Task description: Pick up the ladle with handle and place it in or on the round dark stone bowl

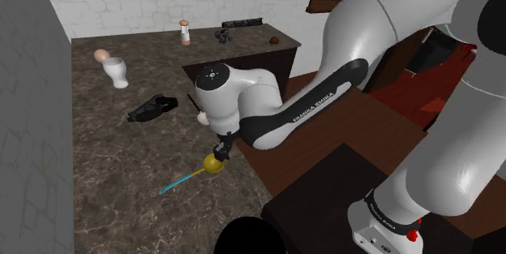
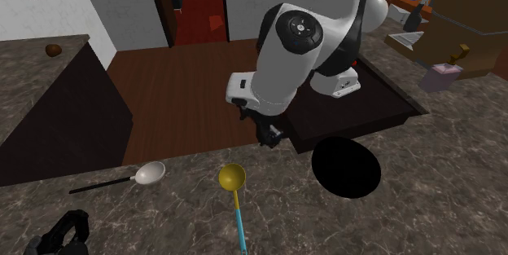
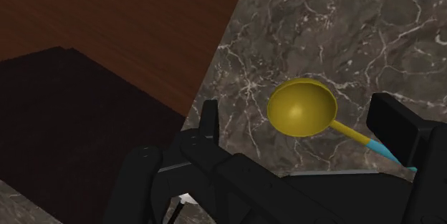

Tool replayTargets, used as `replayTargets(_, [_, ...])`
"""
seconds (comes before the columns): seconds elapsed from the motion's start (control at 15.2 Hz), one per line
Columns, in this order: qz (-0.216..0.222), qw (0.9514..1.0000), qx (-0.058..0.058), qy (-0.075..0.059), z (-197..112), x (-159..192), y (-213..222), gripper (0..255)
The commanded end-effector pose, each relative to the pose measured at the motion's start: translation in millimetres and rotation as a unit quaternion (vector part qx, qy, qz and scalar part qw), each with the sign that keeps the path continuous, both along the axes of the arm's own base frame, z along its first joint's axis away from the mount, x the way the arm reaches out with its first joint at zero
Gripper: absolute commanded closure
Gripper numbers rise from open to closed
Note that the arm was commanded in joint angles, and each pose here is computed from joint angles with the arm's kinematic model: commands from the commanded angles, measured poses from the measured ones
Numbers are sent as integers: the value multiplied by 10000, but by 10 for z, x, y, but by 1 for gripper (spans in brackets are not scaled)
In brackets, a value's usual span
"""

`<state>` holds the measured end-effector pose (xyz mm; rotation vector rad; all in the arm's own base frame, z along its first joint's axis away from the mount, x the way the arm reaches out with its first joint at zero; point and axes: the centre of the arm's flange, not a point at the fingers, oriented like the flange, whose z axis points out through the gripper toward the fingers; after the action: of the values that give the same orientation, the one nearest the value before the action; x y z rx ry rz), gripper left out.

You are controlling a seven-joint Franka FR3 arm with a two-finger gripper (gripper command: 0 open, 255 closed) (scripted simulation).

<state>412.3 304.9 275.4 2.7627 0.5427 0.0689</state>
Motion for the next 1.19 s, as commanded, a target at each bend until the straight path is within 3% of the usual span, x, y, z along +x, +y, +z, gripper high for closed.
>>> replayTargets(0.0, [101,9999,-96,-51,-237,73,151,0])
replayTargets(0.66, [583,9965,-555,-230,-1360,375,925,0])
replayTargets(1.12, [611,9961,-582,-241,-1712,454,843,0])
